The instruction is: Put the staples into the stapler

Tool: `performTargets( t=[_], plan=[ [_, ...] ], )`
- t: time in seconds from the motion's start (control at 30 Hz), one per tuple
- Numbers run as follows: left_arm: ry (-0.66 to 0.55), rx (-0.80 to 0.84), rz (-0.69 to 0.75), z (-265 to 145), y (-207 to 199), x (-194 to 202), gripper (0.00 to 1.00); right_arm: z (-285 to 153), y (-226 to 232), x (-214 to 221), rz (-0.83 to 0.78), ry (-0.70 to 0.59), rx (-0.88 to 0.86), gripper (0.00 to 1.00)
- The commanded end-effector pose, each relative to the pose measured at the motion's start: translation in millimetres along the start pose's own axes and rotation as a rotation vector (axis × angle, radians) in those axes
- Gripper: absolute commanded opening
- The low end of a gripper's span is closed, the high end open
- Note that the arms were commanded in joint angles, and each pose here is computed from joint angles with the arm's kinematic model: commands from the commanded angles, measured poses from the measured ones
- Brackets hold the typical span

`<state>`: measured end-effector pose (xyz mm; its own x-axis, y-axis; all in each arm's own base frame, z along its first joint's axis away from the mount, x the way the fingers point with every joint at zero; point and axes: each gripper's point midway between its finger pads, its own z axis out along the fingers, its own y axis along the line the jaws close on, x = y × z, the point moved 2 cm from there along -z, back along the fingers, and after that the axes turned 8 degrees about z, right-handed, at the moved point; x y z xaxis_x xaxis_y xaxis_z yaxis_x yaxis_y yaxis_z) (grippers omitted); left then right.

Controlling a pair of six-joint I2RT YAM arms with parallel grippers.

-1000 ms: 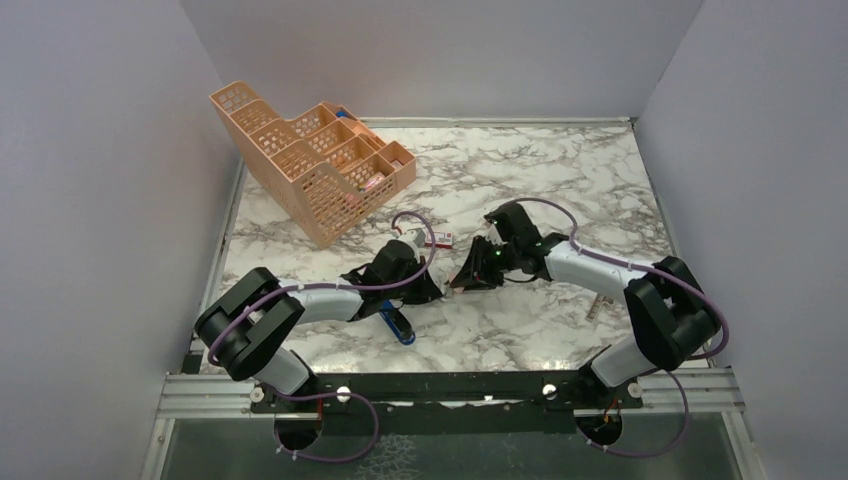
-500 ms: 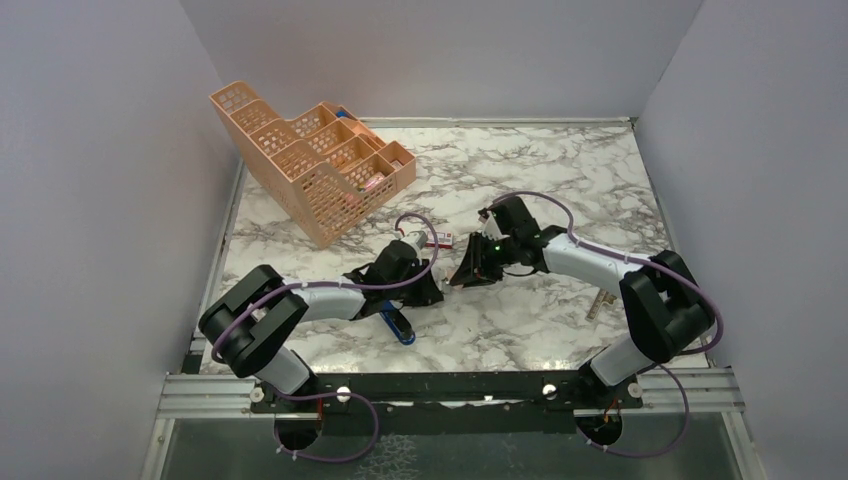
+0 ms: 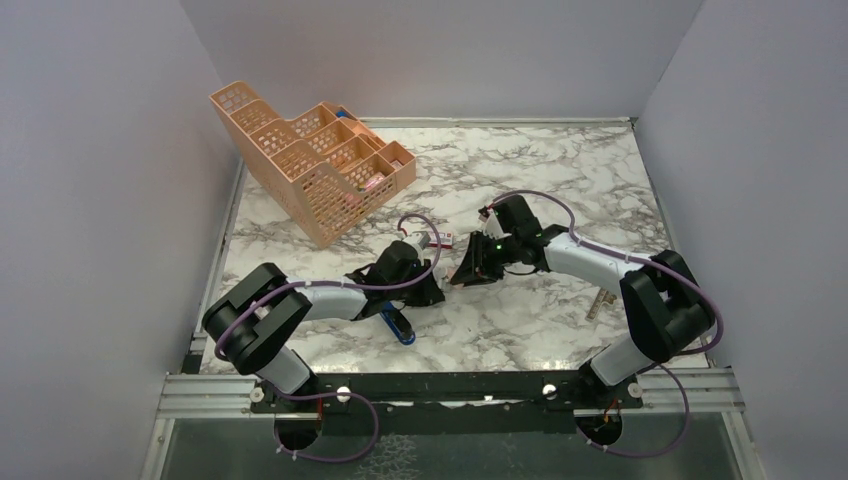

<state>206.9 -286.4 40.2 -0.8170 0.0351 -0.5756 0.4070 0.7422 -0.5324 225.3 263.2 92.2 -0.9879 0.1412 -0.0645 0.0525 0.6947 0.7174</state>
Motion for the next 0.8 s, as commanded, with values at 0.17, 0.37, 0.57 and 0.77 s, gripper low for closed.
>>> performTargets(
  t=[0.17,0.37,0.57,0.77],
  plan=[
    [-0.09,0.02,0.126,-4.1,-2.2,-16.8,0.0,-0.8,3.3,7.3,-0.035,0.062,-0.018,0.22],
    [-0.062,0.031,0.144,-6.8,1.1,-5.7,0.0,-6.3,0.8,-10.6,-0.04,-0.043,0.063,0.33],
    [-0.049,0.034,0.163,-7.9,3.4,-0.6,0.0,-8.6,-0.3,-21.7,-0.062,-0.061,0.096,0.34],
    [-0.035,0.046,0.174,-8.3,3.3,3.6,0.0,-12.8,-0.1,-35.9,-0.071,-0.075,0.091,0.35]
  ],
)
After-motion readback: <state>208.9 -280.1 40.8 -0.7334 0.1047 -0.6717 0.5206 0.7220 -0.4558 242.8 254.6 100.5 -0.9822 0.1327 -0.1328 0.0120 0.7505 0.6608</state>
